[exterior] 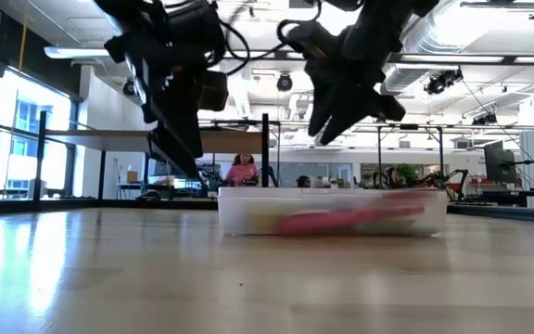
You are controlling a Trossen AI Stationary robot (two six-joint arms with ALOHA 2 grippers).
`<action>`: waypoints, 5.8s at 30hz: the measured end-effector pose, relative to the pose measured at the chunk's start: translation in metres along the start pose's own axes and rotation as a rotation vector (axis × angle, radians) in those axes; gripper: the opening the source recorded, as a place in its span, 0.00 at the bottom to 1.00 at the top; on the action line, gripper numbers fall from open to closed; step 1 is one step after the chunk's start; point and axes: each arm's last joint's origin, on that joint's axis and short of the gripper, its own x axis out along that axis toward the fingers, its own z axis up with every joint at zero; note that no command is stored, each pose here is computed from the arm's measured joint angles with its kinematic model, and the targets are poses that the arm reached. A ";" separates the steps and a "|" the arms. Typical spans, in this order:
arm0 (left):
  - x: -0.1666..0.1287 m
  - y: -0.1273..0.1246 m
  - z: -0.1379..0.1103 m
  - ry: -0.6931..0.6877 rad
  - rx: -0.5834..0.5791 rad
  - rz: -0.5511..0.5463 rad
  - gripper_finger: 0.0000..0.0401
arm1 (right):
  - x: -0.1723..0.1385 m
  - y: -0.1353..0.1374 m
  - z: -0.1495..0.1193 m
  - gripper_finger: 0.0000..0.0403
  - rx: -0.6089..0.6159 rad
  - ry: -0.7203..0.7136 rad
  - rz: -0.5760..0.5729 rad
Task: Pack school essentials
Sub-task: Close the supply box
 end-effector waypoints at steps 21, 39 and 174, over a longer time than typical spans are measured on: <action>0.013 -0.055 -0.016 -0.083 -0.242 -0.011 0.59 | -0.069 -0.120 0.090 0.27 -0.182 0.012 -0.072; 0.025 -0.063 -0.022 -0.115 -0.530 0.027 0.59 | -0.009 -0.171 0.098 0.40 -0.221 0.036 -0.018; 0.044 -0.038 -0.009 -0.071 -0.558 0.010 0.59 | -0.035 -0.073 -0.023 0.05 -0.345 -0.434 -0.323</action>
